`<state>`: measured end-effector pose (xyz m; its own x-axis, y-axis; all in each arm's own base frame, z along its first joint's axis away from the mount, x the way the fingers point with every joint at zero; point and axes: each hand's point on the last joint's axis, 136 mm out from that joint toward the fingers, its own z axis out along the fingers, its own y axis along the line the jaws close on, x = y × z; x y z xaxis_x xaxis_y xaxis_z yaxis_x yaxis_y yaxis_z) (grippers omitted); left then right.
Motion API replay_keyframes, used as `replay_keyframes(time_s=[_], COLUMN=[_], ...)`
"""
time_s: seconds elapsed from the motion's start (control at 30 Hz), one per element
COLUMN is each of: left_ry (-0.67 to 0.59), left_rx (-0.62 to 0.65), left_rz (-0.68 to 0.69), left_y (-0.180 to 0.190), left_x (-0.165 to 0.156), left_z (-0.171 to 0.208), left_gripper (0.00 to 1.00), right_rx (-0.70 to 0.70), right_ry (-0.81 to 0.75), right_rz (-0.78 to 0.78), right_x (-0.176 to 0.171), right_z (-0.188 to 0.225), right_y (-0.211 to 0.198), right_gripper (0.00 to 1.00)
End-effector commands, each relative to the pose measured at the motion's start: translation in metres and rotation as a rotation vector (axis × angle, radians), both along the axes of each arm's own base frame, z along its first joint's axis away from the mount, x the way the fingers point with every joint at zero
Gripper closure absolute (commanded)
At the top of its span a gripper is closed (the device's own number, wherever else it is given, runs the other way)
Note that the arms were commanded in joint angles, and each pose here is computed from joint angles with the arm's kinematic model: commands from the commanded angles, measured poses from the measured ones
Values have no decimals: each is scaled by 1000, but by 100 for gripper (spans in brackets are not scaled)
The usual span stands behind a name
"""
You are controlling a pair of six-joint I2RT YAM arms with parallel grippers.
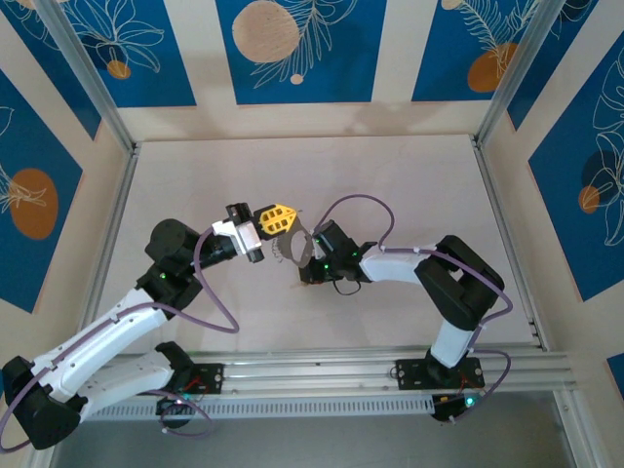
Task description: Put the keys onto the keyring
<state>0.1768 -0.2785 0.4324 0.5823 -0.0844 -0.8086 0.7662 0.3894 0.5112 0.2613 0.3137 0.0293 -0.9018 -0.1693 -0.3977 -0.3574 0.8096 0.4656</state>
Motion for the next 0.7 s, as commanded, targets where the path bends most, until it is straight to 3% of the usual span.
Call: replay_keyframes(time_s=[0.0, 0.47, 0.67], left_ry=[-52, -46, -46], left_rx=[-47, -53, -58], left_rz=[3, -5, -10], left_y=[5, 5, 5], left_x=[-8, -9, -9], left_z=[13, 14, 16], left_gripper=[100, 100, 100], right_rx=[19, 17, 9], right_ry=[-6, -5, 0], right_rz=[23, 17, 17], right_x=[1, -1, -3], right_z=[4, 3, 0], right_y=[9, 5, 2], right_gripper=[76, 84, 79])
